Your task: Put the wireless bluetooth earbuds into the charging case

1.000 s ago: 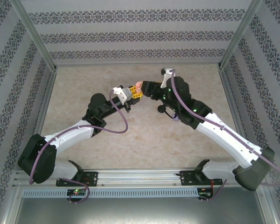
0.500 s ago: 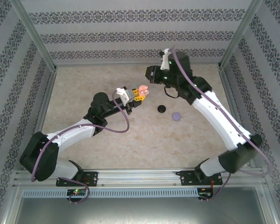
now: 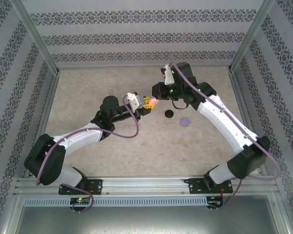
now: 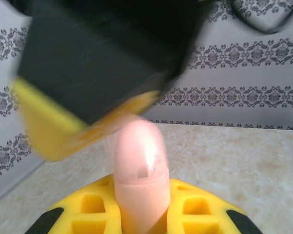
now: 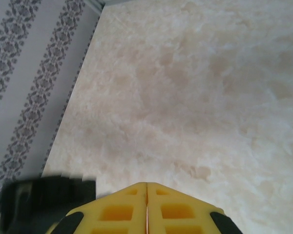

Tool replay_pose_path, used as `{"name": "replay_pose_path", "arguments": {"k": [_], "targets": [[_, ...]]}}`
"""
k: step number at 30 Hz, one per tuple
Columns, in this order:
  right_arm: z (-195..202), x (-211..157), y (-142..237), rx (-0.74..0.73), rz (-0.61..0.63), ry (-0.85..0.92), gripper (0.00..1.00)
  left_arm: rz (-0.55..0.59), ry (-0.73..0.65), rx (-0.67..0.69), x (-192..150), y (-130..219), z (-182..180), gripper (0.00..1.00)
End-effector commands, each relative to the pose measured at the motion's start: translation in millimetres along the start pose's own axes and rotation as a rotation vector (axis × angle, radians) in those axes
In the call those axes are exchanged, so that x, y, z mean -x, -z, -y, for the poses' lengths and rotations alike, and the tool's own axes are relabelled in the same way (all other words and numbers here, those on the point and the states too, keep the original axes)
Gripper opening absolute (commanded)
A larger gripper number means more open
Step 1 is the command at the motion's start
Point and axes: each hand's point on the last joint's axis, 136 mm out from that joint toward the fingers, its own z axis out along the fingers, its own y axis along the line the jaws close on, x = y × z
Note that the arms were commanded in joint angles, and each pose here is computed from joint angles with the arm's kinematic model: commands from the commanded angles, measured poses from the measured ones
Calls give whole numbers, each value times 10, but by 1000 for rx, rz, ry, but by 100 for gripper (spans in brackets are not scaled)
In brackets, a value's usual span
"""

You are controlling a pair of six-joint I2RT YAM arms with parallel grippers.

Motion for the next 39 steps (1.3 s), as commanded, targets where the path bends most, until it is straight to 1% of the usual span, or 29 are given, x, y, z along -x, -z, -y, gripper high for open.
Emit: {"name": "replay_pose_path", "arguments": {"k": [1, 2, 3, 5, 7, 9, 12, 15, 17, 20, 24, 27, 30, 35, 37, 39], "targets": [[33, -240, 169, 10, -28, -29, 9, 67, -4, 39, 248, -85, -116, 0], [95, -205, 224, -7, 4, -47, 10, 67, 9, 41, 238, -100, -127, 0], [190, -139, 287, -38, 49, -73, 13, 64, 29, 45, 218, -112, -140, 0], [429, -14, 431, -113, 141, -129, 15, 43, 87, 65, 119, -136, -182, 0], [682, 57, 590, -187, 225, -178, 19, -1, 183, 125, -68, -155, -292, 0], [921, -1, 649, -238, 261, -212, 28, -70, 311, 167, -345, -176, -351, 0], [1169, -218, 628, -300, 259, -209, 36, -211, 536, 219, -839, -219, -376, 0], [1384, -439, 613, -368, 255, -184, 51, -362, 743, 282, -1381, -240, -362, 0], [1484, -550, 613, -397, 253, -169, 58, -419, 829, 305, -1661, -257, -329, 0], [1563, -676, 612, -420, 236, -148, 66, -472, 921, 317, -1989, -294, -279, 0], [1595, -735, 651, -435, 232, -137, 69, -512, 991, 313, -2205, -356, -244, 1], [1592, -732, 665, -438, 229, -132, 70, -547, 1014, 328, -2344, -358, -231, 2], [1578, -714, 662, -435, 229, -130, 72, -575, 1030, 344, -2469, -335, -232, 11], [1538, -648, 689, -428, 238, -124, 77, -614, 1043, 395, -2621, -240, -288, 31], [1508, -610, 721, -425, 243, -117, 80, -617, 1040, 416, -2624, -189, -331, 42], [1482, -559, 771, -425, 256, -108, 86, -623, 1019, 449, -2584, -117, -391, 61]]}}
